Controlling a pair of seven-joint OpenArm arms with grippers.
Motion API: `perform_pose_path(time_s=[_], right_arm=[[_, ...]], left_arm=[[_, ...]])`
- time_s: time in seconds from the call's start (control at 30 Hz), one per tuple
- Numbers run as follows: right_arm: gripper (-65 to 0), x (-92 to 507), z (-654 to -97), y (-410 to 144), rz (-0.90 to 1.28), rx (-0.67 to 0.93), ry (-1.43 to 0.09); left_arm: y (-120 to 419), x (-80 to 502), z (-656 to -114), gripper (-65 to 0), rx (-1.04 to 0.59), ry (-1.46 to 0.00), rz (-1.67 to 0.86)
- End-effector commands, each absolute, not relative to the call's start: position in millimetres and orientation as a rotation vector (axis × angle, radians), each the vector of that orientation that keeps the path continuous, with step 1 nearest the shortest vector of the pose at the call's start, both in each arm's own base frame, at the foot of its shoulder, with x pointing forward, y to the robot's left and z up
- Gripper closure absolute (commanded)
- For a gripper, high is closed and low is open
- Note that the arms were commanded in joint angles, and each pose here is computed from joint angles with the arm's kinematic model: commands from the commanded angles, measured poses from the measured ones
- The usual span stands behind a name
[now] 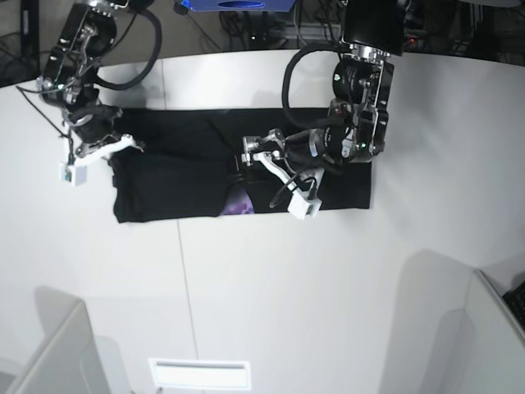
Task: Fold the T-shirt properly
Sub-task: 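Fold the strip end over with the left gripper, then release and lift, then lower both grippers to the ends of the shortened strip and grasp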
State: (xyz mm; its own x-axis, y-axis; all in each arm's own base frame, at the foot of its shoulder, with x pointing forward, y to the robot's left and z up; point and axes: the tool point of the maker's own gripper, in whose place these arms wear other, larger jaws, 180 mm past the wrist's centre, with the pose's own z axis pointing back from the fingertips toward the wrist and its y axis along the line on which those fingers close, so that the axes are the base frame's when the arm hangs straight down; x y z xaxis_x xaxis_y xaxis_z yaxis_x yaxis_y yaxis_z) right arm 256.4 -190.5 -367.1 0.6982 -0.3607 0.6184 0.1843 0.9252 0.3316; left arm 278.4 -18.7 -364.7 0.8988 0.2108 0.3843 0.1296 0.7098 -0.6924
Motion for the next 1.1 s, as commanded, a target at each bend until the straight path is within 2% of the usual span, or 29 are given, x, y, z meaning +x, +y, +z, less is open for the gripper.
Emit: perform_pose_path(time_s=[0.0,0.03,0.17,0.23,0.27,0.3,0.37,0.4,0.57,0.67,0.9,1.07], right_arm=[[0.0,267.9,-354.0,-196.0,-0.289,0.248,-0.782],[-1.4,272.5,-350.9,-195.4,-0.282,0.252,-0.780],[-35.7,290.0,-338.1,-194.2,-0.255,0.264,-0.772],[-50.9,298.2,-333.8,-199.0,-0.235,0.257,-0.763],[-54.8,300.5,-334.8,-200.4,-0.232,0.256,-0.753],[-57.0,303.8,-336.9,-203.9,-0.236,0.256,-0.739],[-56.3,310.6,-344.0,-211.5,-0.246,0.255,-0.711],[-55.8,312.3,-348.9,-217.5,-0.251,0.248,-0.694],[-55.8,316.9,-376.0,-227.4,-0.181,0.304,-0.616],[-55.8,317.5,-390.4,-237.2,-0.202,0.311,-0.575],[-55.8,303.9,-420.0,-240.2,-0.212,0.339,-0.485],[-55.7,283.1,-433.5,-224.3,-0.112,0.368,-0.439]], left_arm=[[-7.2,289.1,-344.9,-54.8,-0.797,-0.549,0.061],[3.8,290.5,-338.0,-54.8,-0.789,-0.583,0.086],[72.2,287.7,-338.6,-53.2,-0.684,-0.656,0.222],[113.9,279.1,-341.1,-42.5,-0.604,-0.685,0.289],[130.5,275.3,-340.2,-35.1,-0.570,-0.698,0.310],[154.0,270.0,-340.0,-24.7,-0.518,-0.710,0.333],[191.7,259.0,-339.0,-2.8,-0.432,-0.725,0.371],[206.0,253.6,-340.2,0.0,-0.401,-0.723,0.392],[275.8,217.9,-342.6,0.0,-0.243,-0.725,0.523],[296.3,207.0,-341.9,0.0,-0.194,-0.723,0.552],[306.5,202.3,-353.7,0.0,-0.128,-0.687,0.548],[273.7,217.7,-365.5,0.0,-0.136,-0.647,0.431]])
